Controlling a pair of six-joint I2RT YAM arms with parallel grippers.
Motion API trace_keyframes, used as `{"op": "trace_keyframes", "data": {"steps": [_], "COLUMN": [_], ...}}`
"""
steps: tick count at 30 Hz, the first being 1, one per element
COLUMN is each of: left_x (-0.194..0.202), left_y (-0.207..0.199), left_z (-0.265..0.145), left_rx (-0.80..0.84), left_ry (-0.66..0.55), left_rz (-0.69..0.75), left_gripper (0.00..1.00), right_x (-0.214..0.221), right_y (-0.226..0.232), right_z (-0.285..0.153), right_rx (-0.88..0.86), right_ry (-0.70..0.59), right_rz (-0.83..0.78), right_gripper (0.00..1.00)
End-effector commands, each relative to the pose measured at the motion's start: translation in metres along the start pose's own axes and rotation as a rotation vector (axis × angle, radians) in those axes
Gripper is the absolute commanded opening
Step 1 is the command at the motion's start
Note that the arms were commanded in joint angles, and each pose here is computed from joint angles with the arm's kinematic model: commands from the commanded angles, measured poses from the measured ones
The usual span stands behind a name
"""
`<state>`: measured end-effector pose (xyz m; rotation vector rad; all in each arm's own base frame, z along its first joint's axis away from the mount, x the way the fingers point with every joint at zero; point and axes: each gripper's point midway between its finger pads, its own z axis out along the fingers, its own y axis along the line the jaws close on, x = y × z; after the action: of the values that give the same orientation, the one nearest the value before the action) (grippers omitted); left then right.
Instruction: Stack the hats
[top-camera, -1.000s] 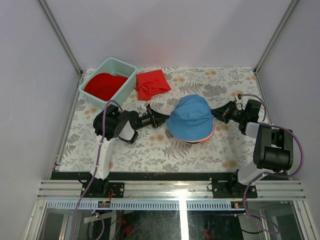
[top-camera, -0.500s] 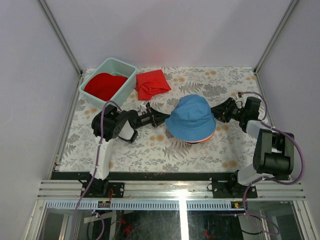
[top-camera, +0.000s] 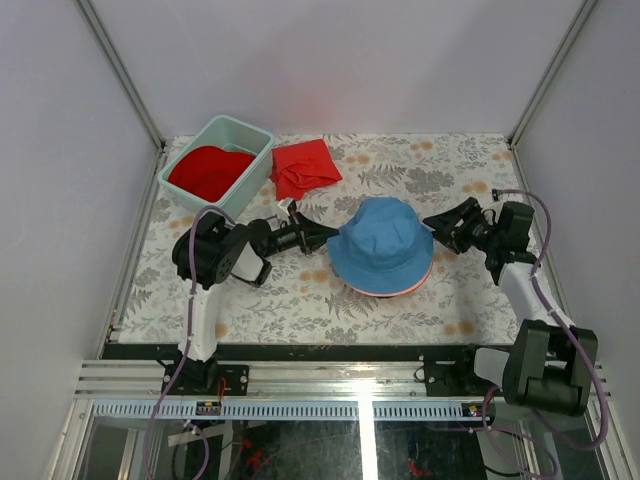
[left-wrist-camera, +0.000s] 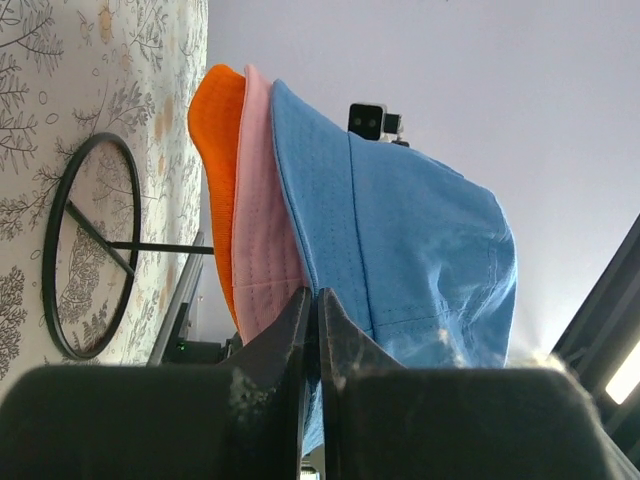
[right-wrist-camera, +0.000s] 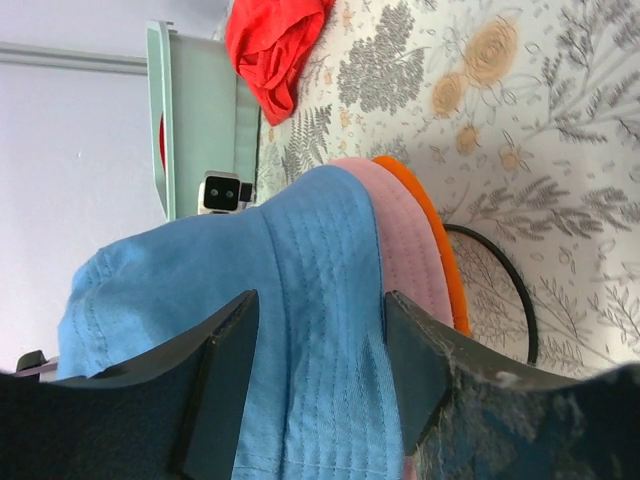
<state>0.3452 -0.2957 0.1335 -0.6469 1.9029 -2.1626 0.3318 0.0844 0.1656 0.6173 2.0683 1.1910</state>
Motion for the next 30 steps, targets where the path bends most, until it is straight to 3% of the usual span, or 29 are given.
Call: {"op": "trace_keyframes", "data": {"steps": [1,11,18,23,25,26,30], "left_x": [0.012,0.017,0.022,0.028,0.028,0.026,0.008], "left_y": [-0.017,-0.011,-0.014,-0.010,-0.012,-0.015,-0.028], "left_z": [-0.005,-0.012,-0.015,-0.022,-0.029,-0.035,-0.057], "left_rx": [0.054,0.036,0.038,0.024,0.023,0.026,0.043], "left_ry": [0.036,0.028,0.032,0.034,0.008,-0.021,-0.124], "left_rz": [0.096,0.093,0.109,0.110,0.120,0.134,0.178], "left_gripper": [0.00,0.00,0.00,0.01,0.13,0.25,0.30], "right_x": [0.005,0.038,0.051,0.055,0.045,0.041,0.022], "right_y": [-0.005,-0.026,-0.061,-0.065,-0.067,-0.068,-0.061], "right_z": [-0.017,-0.031,-0.047,-0.049,-0.054,-0.057,-0.059], "right_rx": [0.038,0.087,0.297,0.307,0.358,0.388,0.416], "right_ry": [-0.050,-0.010,-0.008,-0.010,-0.046,-0.052,-0.099], "right_rz": [0.028,0.050,0.052,0.057,0.026,0.005,-0.009], "right_gripper": [0.61,0.61,0.63,0.63,0.63,0.63,0.63]}}
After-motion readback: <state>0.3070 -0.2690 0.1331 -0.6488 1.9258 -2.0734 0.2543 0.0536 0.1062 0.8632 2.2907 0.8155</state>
